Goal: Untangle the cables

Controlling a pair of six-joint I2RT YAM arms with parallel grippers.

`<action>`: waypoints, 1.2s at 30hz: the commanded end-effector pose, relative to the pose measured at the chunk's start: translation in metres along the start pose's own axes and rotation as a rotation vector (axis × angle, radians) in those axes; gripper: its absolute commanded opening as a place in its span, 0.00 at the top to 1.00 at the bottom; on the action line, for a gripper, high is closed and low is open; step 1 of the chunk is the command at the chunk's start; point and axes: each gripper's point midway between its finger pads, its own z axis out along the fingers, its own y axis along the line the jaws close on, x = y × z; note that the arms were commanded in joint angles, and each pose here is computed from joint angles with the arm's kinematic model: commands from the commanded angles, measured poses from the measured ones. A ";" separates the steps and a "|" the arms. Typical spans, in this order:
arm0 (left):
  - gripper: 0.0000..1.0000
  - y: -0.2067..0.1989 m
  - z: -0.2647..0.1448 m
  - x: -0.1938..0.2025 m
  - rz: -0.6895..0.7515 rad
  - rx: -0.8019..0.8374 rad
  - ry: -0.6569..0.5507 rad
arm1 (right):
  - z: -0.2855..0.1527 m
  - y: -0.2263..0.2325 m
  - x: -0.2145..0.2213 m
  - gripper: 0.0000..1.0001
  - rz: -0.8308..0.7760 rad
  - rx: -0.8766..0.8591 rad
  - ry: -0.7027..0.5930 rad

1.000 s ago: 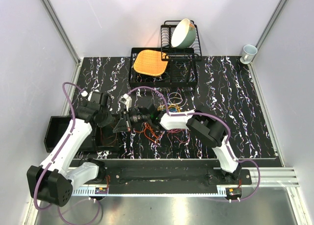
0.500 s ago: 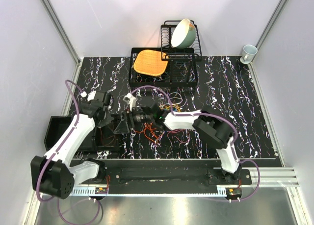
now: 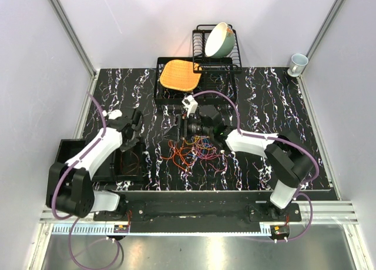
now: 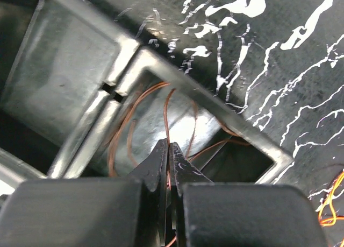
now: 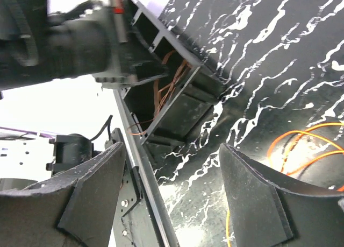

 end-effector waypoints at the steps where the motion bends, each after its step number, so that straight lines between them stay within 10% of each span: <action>1: 1.00 -0.016 0.012 -0.004 -0.037 -0.014 -0.056 | -0.004 0.014 -0.008 0.23 -0.055 -0.015 -0.032; 18: 1.00 -0.016 0.019 -0.003 -0.059 -0.168 -0.129 | -0.002 0.014 -0.004 0.24 -0.057 -0.040 -0.027; 27: 0.49 -0.020 0.002 -0.012 -0.036 -0.098 -0.153 | -0.002 0.014 -0.005 0.24 -0.056 -0.040 -0.031; 36: 0.35 -0.017 -0.014 -0.021 -0.035 -0.073 -0.173 | -0.003 0.014 -0.005 0.24 -0.059 -0.041 -0.030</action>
